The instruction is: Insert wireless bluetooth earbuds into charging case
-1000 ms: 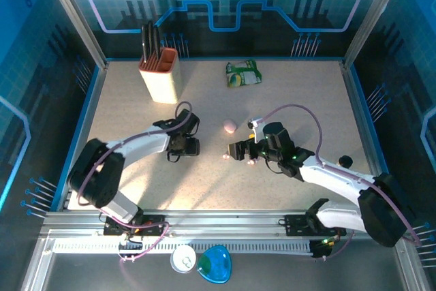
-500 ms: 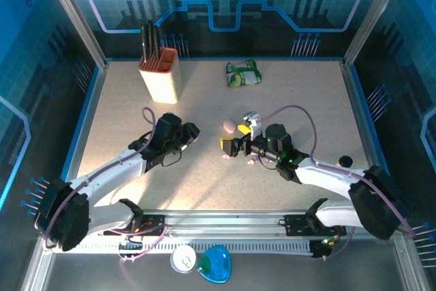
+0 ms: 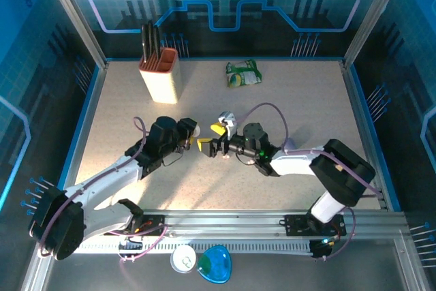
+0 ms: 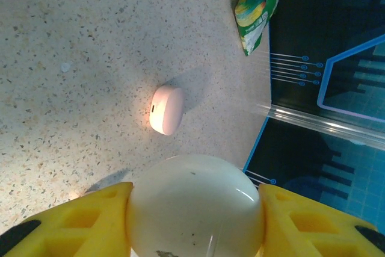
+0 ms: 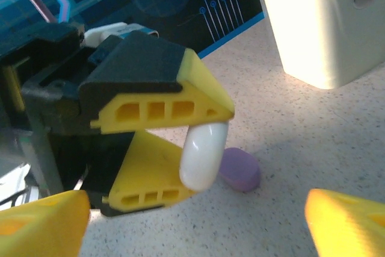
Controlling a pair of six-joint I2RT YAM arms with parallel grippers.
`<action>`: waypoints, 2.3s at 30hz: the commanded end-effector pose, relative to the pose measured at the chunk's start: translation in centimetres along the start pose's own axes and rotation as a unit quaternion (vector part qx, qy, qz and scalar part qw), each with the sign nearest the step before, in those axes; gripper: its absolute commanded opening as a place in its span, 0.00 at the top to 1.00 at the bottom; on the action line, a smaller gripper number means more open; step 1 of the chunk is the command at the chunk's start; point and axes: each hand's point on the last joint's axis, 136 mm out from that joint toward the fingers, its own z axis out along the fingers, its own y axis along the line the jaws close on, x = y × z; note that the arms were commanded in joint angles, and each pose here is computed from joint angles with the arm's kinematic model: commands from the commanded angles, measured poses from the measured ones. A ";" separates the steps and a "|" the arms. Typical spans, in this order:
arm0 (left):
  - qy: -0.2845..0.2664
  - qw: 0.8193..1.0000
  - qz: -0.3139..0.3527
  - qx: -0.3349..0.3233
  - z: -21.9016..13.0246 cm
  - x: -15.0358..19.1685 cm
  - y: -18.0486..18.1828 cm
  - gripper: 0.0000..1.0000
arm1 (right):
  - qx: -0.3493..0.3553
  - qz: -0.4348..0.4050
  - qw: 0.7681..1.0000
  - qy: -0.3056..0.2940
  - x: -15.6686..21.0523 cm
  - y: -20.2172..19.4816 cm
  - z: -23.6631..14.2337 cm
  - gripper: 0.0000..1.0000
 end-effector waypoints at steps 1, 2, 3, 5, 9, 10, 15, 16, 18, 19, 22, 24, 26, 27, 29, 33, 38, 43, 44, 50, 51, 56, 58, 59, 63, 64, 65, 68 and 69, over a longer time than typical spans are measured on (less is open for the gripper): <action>0.013 1.000 -0.014 0.014 -0.3 0.7 -0.3 0.54 | -0.023 0.001 0.999 -0.038 -1.9 1.0 1.5 0.13; 0.013 1.000 -0.013 0.015 -0.4 0.7 -0.4 0.54 | -0.024 0.003 0.999 -0.040 -1.9 0.9 1.9 0.16; 0.014 1.000 -0.013 0.015 -0.5 0.7 -0.4 0.54 | -0.026 0.007 0.999 -0.040 -1.8 0.8 2.2 0.20; 0.013 1.000 -0.012 0.017 -0.6 0.6 -0.4 0.54 | -0.029 0.010 0.999 -0.034 -1.5 0.7 2.8 0.27; 0.010 1.000 -0.006 0.022 -1.0 0.6 -0.6 0.54 | -0.033 0.015 0.999 -0.021 -0.9 0.5 3.6 0.39; 0.010 1.000 -0.001 0.023 -1.0 0.6 -0.7 0.54 | -0.034 0.016 0.999 -0.019 -0.9 0.5 3.7 0.42; 0.016 1.000 -0.001 0.022 -0.9 0.7 -0.3 0.54 | -0.034 0.022 0.999 -0.017 -0.6 0.4 3.8 0.64; 0.016 1.000 -0.001 0.021 -0.9 0.7 -0.3 0.54 | -0.035 0.022 0.999 -0.017 -0.6 0.4 3.8 0.68; 0.017 1.000 0.000 0.022 -0.9 0.8 -0.3 0.54 | -0.037 0.020 0.999 -0.018 -0.7 0.5 3.8 0.75; 0.017 1.000 0.002 0.023 -0.9 0.8 -0.4 0.54 | -0.038 0.019 0.999 -0.018 -0.7 0.6 3.7 0.78; 0.017 1.000 0.006 0.024 -1.0 0.8 -0.4 0.49 | -0.038 0.013 0.999 -0.021 -1.0 0.7 3.5 0.81; 0.013 0.999 0.020 0.030 -1.0 0.7 -0.6 0.38 | -0.036 0.007 0.999 -0.020 -1.1 0.7 3.2 0.82; 0.001 0.998 0.046 0.037 -1.2 0.3 -1.0 0.21 | -0.031 0.001 0.999 -0.019 -1.2 0.4 2.8 0.82; -0.005 0.997 0.064 0.041 -1.3 0.1 -1.2 0.11 | -0.027 -0.001 0.999 -0.018 -1.3 0.2 2.5 0.82; -0.021 0.992 0.108 0.058 -1.7 -0.3 -2.1 0.01 | -0.019 -0.004 1.000 -0.018 -1.4 -0.3 1.8 0.83; -0.060 0.964 0.237 0.108 -3.2 -0.9 -4.8 0.01 | -0.002 -0.018 1.000 -0.021 -2.0 -1.6 -0.2 0.83; -0.088 0.880 0.443 0.150 -4.5 -0.2 -7.4 0.01 | 0.005 -0.044 0.999 -0.012 -3.6 -2.5 -3.8 0.82; -0.038 0.785 0.580 0.215 -4.6 3.4 -7.6 0.01 | -0.028 -0.066 0.997 0.009 -5.5 -1.6 -7.6 0.82; -0.020 0.760 0.606 0.235 -4.7 4.6 -7.5 0.01 | -0.037 -0.072 0.997 0.017 -5.8 -1.3 -8.4 0.82; 0.039 0.659 0.660 0.358 -7.0 9.2 -7.4 0.02 | -0.091 -0.107 0.987 0.076 -6.8 2.3 -11.5 0.82; 0.048 0.645 0.666 0.373 -7.5 9.8 -7.3 0.03 | -0.101 -0.110 0.986 0.079 -7.0 2.9 -11.8 0.83; 0.092 0.598 0.675 0.421 -9.0 12.2 -7.1 0.16 | -0.160 -0.118 0.977 0.075 -8.0 6.0 -13.0 0.84; 0.106 0.585 0.672 0.441 -9.7 13.1 -7.4 0.23 | -0.185 -0.124 0.971 0.082 -7.9 7.2 -13.2 0.83; 0.115 0.582 0.670 0.446 -9.8 13.5 -7.4 0.24 | -0.198 -0.127 0.968 0.089 -7.8 8.0 -13.3 0.83; 0.137 0.570 0.666 0.462 -10.2 14.6 -7.6 0.33 | -0.232 -0.135 0.958 0.104 -7.0 9.7 -13.2 0.84; 0.141 0.569 0.663 0.465 -10.3 14.8 -7.7 0.37 | -0.234 -0.136 0.957 0.103 -7.0 9.9 -13.1 0.84; 0.144 0.569 0.660 0.470 -10.5 14.9 -7.8 0.41 | -0.234 -0.138 0.957 0.102 -7.0 10.0 -12.9 0.84; 0.148 0.569 0.647 0.485 -11.0 15.2 -8.1 0.50 | -0.239 -0.141 0.956 0.095 -7.3 10.2 -12.7 0.86; 0.149 0.568 0.644 0.491 -11.3 15.3 -8.3 0.51 | -0.242 -0.141 0.955 0.096 -7.2 10.3 -12.7 0.86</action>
